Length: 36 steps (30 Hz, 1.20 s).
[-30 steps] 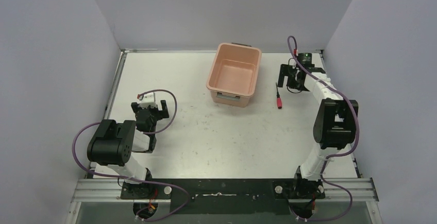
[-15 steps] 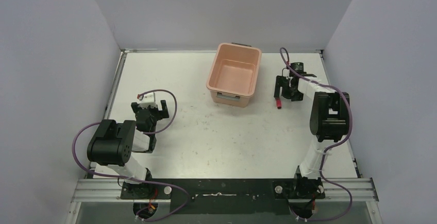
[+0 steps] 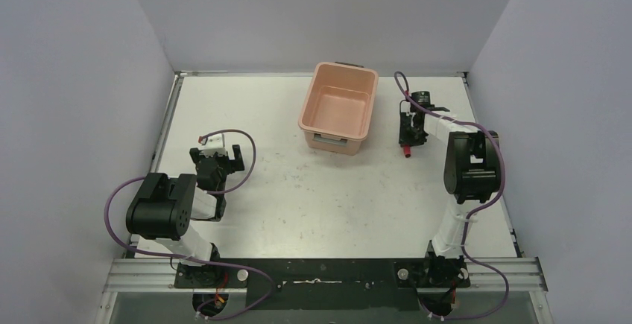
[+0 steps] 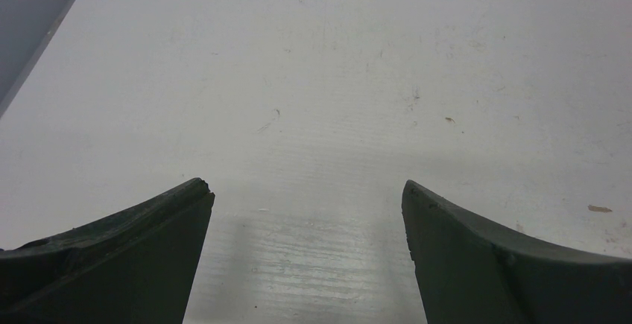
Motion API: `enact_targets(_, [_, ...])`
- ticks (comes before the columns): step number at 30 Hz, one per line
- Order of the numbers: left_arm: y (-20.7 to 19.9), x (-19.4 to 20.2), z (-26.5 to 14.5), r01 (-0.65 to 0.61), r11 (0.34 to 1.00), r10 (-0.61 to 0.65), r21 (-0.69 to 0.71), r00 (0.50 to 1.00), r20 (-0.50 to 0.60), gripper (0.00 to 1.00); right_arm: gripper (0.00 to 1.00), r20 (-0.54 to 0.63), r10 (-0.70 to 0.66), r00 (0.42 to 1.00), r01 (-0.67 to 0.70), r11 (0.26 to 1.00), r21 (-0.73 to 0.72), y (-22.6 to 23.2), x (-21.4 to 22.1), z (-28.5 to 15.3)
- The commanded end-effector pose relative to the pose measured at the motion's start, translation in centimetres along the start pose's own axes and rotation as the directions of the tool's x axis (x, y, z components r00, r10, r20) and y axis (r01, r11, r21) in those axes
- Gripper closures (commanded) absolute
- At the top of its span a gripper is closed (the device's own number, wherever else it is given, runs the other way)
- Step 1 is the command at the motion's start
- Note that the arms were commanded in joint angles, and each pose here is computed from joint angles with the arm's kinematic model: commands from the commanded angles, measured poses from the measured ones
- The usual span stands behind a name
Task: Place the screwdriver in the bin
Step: Pick up the screwdriver from the center of the board.
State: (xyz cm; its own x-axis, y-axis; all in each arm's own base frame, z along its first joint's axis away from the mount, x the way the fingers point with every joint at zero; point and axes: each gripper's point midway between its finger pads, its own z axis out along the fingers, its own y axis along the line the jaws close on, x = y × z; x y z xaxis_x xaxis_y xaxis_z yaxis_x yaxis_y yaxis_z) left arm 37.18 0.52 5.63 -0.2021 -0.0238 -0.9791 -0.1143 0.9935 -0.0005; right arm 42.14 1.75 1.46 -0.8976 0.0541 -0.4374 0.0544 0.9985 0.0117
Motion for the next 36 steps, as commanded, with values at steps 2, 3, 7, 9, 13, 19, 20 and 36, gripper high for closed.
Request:
enact_targets(2, [-0.3, -1.8, 0.5, 0.002, 1.0, -0.003, 0.007, 0.998, 0.059, 0.03, 0.86, -0.022, -0.005, 1.0, 0.005, 1.0, 0.003, 0.3, 0.5, 0.0])
enact_targets(3, [-0.3, -1.8, 0.5, 0.003, 1.0, -0.003, 0.007, 0.998, 0.059, 0.03, 0.91, -0.02, -0.005, 1.0, 0.005, 1.0, 0.0, 0.3, 0.4, -0.2])
enact_targets(7, [-0.3, -1.8, 0.5, 0.003, 1.0, -0.004, 0.007, 0.998, 0.059, 0.03, 1.0, 0.008, -0.003, 1.0, 0.003, 1.0, -0.009, 0.5, -0.3, -1.2])
enact_targets(9, [-0.3, -1.8, 0.5, 0.003, 1.0, -0.004, 0.007, 0.998, 0.06, 0.03, 1.0, 0.024, -0.004, 1.0, 0.004, 1.0, -0.009, 0.5, -0.7, -1.8])
enact_targets(13, [-0.3, -1.8, 0.5, 0.002, 1.0, -0.003, 0.007, 0.998, 0.059, 0.03, 1.0, 0.057, -0.002, 0.998, 0.002, 1.0, -0.007, 0.5, -2.0, -3.4])
enact_targets(19, [-0.2, -1.8, 0.5, 0.003, 1.0, -0.003, 0.006, 0.998, 0.06, 0.03, 1.0, 0.097, 0.003, 0.995, -0.004, 1.0, 0.012, 0.1, -4.5, -6.3])
enact_targets(20, [-0.2, -1.8, 0.5, 0.002, 1.0, -0.003, 0.007, 0.998, 0.059, 0.03, 1.0, 0.103, 0.006, 0.995, -0.008, 1.0, 0.017, 0.0, -4.9, -6.9])
enact_targets(36, [-0.3, -1.8, 0.5, 0.002, 1.0, -0.002, 0.007, 0.998, 0.059, 0.03, 1.0, 0.298, 0.032, 0.954, -0.052, 0.997, 0.058, -1.0, -12.1, -18.7])
